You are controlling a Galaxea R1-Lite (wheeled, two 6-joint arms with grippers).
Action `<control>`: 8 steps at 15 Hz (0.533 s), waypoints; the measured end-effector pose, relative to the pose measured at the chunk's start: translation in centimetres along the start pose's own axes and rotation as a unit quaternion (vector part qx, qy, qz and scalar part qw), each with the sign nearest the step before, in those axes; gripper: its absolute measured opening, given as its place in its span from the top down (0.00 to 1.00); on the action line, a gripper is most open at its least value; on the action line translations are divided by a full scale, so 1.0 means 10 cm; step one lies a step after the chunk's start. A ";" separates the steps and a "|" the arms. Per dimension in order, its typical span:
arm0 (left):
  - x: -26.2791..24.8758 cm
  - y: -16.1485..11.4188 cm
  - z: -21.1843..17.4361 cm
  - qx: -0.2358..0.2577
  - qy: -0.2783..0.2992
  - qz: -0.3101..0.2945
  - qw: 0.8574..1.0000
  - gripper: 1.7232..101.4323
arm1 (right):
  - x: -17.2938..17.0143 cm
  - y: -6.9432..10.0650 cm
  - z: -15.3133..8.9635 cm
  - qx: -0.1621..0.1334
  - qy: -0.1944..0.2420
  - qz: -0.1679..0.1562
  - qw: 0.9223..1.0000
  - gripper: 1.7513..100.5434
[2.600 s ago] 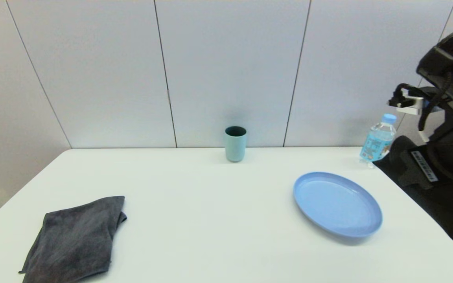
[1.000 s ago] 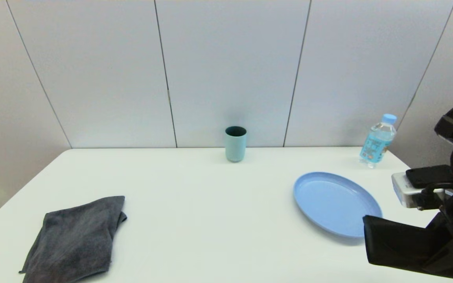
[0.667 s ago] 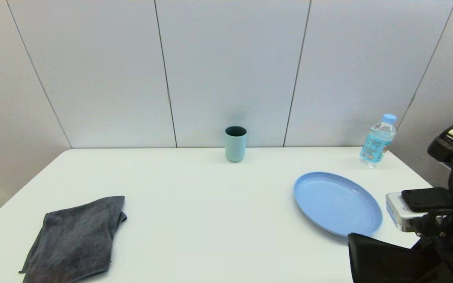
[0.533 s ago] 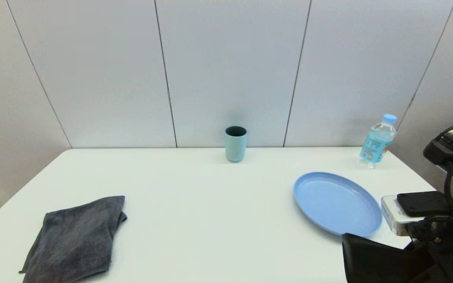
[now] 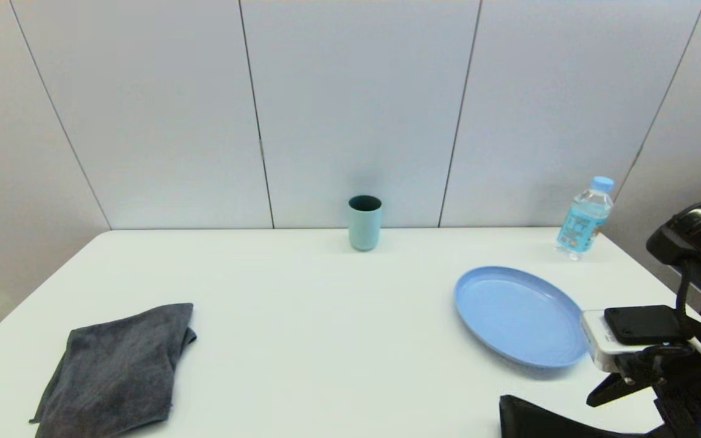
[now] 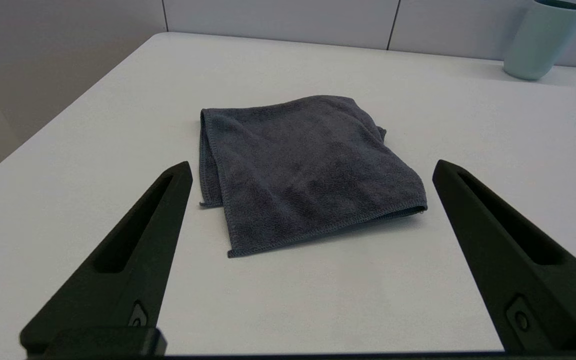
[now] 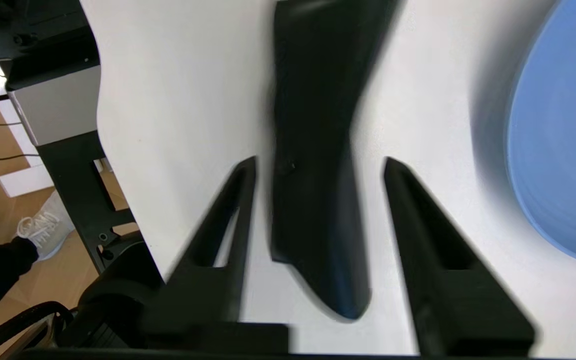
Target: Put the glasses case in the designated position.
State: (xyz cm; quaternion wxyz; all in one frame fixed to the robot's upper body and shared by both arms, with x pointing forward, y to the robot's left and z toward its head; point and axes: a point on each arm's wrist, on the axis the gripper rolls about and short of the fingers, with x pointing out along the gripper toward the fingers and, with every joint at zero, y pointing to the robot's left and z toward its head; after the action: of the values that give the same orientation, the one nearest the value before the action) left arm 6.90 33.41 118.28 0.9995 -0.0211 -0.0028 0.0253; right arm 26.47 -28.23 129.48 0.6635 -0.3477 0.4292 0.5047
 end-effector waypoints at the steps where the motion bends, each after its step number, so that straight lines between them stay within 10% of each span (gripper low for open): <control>1: 0.00 0.00 0.00 0.000 0.000 0.000 1.000 0.04 | -0.01 0.00 0.00 0.001 0.000 -0.002 1.000 0.42; 5: 0.00 0.00 0.00 0.000 0.000 0.000 1.000 0.04 | -0.10 0.04 -0.02 0.015 -0.013 -0.023 1.000 0.26; 8: 0.00 0.00 0.00 0.000 0.000 0.000 1.000 0.04 | -0.26 0.09 -0.01 0.081 -0.052 -0.074 0.993 0.19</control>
State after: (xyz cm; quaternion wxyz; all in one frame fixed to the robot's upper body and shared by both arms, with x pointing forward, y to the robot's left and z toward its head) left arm 6.90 33.41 118.28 0.9995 -0.0212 -0.0030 0.0250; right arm 25.21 -29.07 131.79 0.7464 -0.2974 0.4066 0.4350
